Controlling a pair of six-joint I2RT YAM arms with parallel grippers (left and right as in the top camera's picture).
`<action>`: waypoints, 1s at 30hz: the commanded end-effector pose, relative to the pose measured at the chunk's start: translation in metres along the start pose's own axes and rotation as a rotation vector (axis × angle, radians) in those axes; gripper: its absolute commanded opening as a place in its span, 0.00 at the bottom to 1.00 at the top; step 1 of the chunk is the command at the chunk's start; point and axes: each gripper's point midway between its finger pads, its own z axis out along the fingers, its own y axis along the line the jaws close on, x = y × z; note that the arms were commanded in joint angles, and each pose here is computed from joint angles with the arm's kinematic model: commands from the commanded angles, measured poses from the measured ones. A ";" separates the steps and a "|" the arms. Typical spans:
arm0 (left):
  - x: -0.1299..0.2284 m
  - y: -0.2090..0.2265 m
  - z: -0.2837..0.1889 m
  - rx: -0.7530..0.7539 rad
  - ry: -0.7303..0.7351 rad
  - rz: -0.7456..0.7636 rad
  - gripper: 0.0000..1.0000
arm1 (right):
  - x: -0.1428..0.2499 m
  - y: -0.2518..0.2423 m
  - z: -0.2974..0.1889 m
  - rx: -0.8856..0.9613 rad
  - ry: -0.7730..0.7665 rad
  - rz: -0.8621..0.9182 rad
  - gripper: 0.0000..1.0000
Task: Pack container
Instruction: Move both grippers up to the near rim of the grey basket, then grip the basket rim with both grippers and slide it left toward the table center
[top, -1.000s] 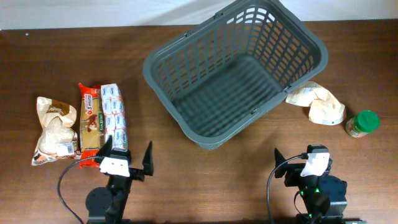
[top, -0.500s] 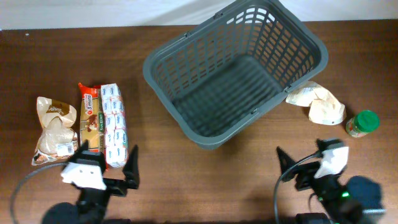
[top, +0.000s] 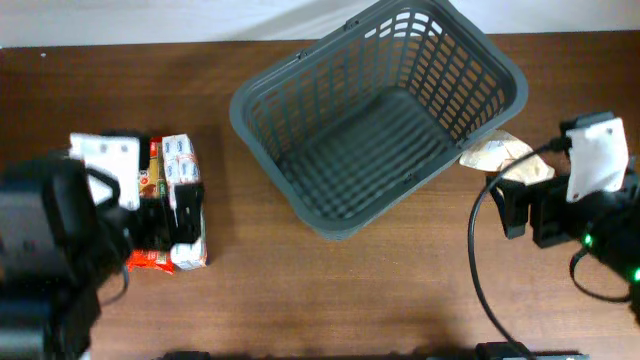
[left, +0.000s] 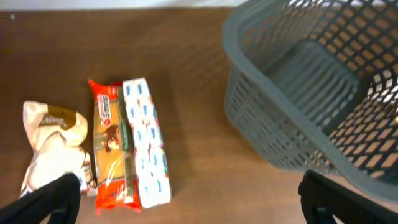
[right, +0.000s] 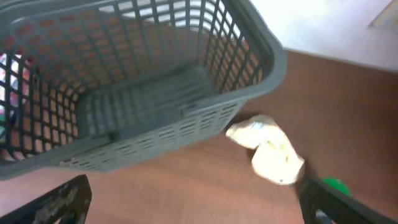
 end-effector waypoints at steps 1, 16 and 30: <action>-0.017 -0.010 -0.007 0.055 -0.006 0.014 0.99 | -0.014 0.010 -0.001 -0.072 -0.011 0.087 0.99; -0.003 -0.077 0.000 0.351 0.112 0.090 0.02 | -0.064 -0.004 0.067 -0.113 -0.022 0.285 0.13; 0.045 -0.152 -0.007 0.431 0.216 0.497 0.02 | -0.058 -0.019 0.161 -0.118 0.170 0.331 0.04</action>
